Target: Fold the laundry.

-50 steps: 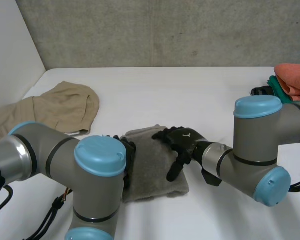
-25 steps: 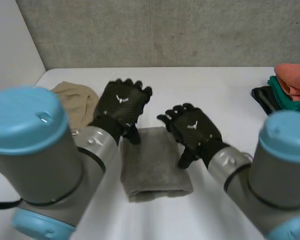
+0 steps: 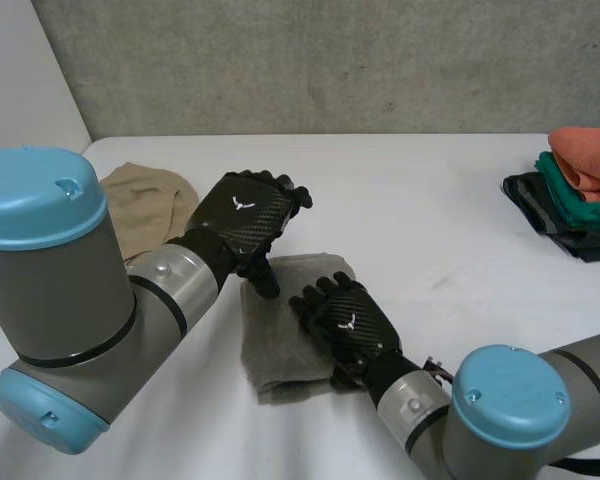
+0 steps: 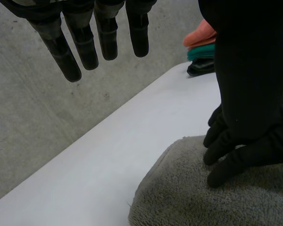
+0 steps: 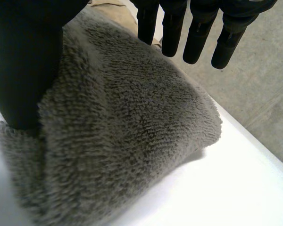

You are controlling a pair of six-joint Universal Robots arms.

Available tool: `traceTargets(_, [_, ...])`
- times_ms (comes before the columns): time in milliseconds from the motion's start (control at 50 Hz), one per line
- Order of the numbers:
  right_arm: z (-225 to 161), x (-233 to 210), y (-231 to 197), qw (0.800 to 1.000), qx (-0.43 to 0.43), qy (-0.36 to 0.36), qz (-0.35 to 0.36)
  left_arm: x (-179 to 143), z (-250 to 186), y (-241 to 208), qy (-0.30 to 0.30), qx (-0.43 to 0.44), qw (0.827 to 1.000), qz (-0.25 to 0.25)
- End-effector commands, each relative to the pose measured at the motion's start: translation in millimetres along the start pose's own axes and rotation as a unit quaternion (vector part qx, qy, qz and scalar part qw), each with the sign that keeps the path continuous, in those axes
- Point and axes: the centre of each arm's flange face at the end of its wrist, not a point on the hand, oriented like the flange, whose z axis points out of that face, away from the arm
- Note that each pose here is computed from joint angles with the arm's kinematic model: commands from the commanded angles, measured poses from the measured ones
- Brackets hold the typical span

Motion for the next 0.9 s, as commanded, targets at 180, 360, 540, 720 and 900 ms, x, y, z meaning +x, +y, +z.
traceTargets(180, [10, 3, 6, 1.0, -0.009, 0.003, 0.002, 0, 0, 2, 0.0, -0.003, 1.0, 0.0])
traceTargets(360, [-9, 5, -11, 1.0, -0.02, -0.005, 0.006, 2, -1, 4, 0.002, -0.007, 1.0, 0.0])
traceTargets(540, [-4, 0, -1, 0.999, -0.03, -0.013, 0.007, 2, -2, 6, 0.002, -0.011, 1.0, -0.002])
traceTargets(720, [18, 1, 8, 1.0, -0.027, -0.012, 0.004, 2, -1, 6, 0.002, -0.009, 1.0, -0.002])
traceTargets(900, [31, 6, 3, 1.0, -0.005, -0.002, -0.001, 2, -1, 6, 0.002, -0.009, 1.0, -0.001])
